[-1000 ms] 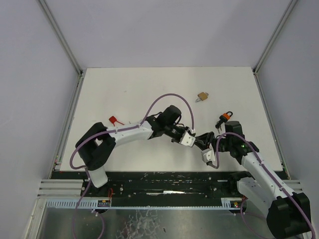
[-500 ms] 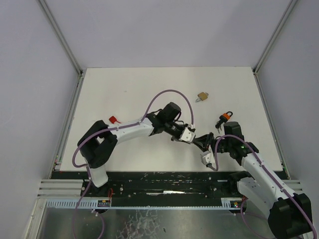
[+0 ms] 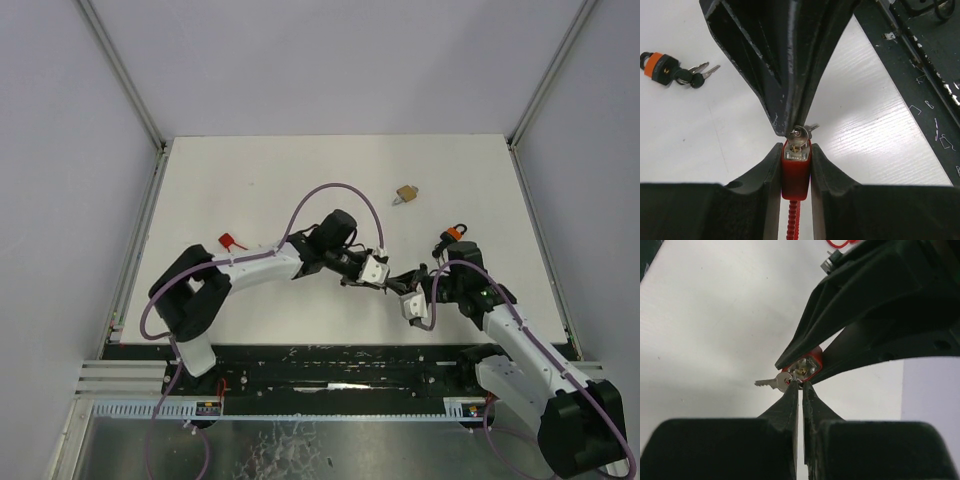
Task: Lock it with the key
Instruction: Lock the lock.
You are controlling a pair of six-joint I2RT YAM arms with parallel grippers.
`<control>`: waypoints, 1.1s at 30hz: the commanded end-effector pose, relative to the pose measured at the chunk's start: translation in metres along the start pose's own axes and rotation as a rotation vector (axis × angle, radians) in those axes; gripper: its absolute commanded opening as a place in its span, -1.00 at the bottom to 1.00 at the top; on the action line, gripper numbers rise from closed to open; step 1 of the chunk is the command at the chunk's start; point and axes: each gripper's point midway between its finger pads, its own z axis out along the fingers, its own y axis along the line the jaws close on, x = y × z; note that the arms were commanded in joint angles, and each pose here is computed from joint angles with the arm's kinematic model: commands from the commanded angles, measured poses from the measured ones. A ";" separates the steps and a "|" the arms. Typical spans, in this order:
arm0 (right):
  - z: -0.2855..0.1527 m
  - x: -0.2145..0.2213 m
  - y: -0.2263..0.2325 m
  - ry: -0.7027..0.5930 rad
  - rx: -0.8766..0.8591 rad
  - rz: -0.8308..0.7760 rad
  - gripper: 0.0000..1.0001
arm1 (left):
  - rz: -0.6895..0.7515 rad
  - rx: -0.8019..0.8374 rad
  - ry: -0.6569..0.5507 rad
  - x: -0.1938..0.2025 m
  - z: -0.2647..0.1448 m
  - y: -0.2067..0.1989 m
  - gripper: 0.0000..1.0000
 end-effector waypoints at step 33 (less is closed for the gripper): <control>-0.007 -0.006 -0.046 -0.141 0.224 0.496 0.11 | 0.246 -0.318 -0.104 -0.050 -0.030 0.038 -1.00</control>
